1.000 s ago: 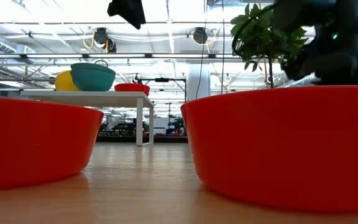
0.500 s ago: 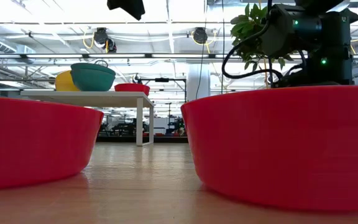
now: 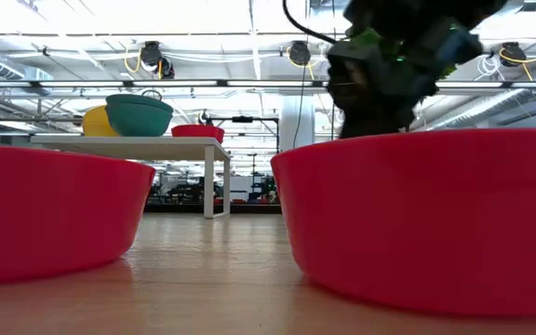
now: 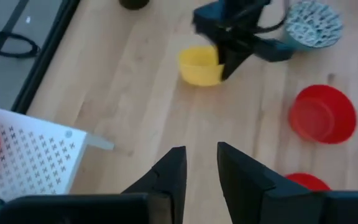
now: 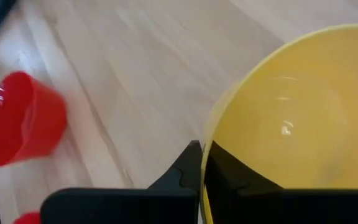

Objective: Pick & Place Mini bowls
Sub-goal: Stack the yellow bowl on top of the yellow bowls on the shelf

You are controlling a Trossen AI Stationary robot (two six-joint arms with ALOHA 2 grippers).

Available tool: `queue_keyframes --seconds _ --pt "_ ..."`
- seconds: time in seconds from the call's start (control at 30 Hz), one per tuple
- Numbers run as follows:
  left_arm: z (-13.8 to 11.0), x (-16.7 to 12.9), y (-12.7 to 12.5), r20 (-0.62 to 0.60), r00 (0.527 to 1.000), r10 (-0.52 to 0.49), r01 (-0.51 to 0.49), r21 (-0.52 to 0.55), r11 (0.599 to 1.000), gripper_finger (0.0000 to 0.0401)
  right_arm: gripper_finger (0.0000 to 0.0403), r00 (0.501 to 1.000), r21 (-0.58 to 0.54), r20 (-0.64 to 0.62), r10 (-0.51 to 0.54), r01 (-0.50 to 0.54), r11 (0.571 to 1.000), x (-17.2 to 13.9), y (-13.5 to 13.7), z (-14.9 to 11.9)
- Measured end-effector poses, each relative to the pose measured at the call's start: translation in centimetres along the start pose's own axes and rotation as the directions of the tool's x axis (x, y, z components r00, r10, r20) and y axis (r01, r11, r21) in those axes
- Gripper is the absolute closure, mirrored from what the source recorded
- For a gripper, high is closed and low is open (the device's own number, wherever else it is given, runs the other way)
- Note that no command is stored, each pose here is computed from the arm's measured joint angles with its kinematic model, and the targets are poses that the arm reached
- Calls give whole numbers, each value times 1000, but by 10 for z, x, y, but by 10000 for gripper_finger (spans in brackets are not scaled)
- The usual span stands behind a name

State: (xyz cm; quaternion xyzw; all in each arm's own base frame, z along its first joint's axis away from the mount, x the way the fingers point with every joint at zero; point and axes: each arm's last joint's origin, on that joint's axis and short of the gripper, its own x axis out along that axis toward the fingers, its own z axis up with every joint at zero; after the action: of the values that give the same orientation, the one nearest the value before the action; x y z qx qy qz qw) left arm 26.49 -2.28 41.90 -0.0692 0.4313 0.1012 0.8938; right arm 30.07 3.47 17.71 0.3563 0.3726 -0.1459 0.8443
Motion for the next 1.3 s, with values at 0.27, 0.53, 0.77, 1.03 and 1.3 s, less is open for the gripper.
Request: queue_keyframes --seconds 0.27,0.53,0.77,1.03,1.3 --pt "-8 -27 -2 75 997 -2 7 -57 998 308 400 999 -160 9 38 -36 986 40 32 42" --pt "-12 -38 1 106 994 -4 15 -108 994 308 399 999 -293 16 44 -37 955 83 47 70" --pt "-12 -39 0 109 994 -9 21 -107 994 308 394 1000 -321 23 19 -10 947 92 36 77" --pt "-13 -39 0 104 994 -19 30 -104 994 308 317 1000 -327 22 7 0 945 93 31 79" --pt "-13 -37 -1 93 996 -16 25 -104 994 308 234 999 -247 32 31 -22 969 83 36 83"
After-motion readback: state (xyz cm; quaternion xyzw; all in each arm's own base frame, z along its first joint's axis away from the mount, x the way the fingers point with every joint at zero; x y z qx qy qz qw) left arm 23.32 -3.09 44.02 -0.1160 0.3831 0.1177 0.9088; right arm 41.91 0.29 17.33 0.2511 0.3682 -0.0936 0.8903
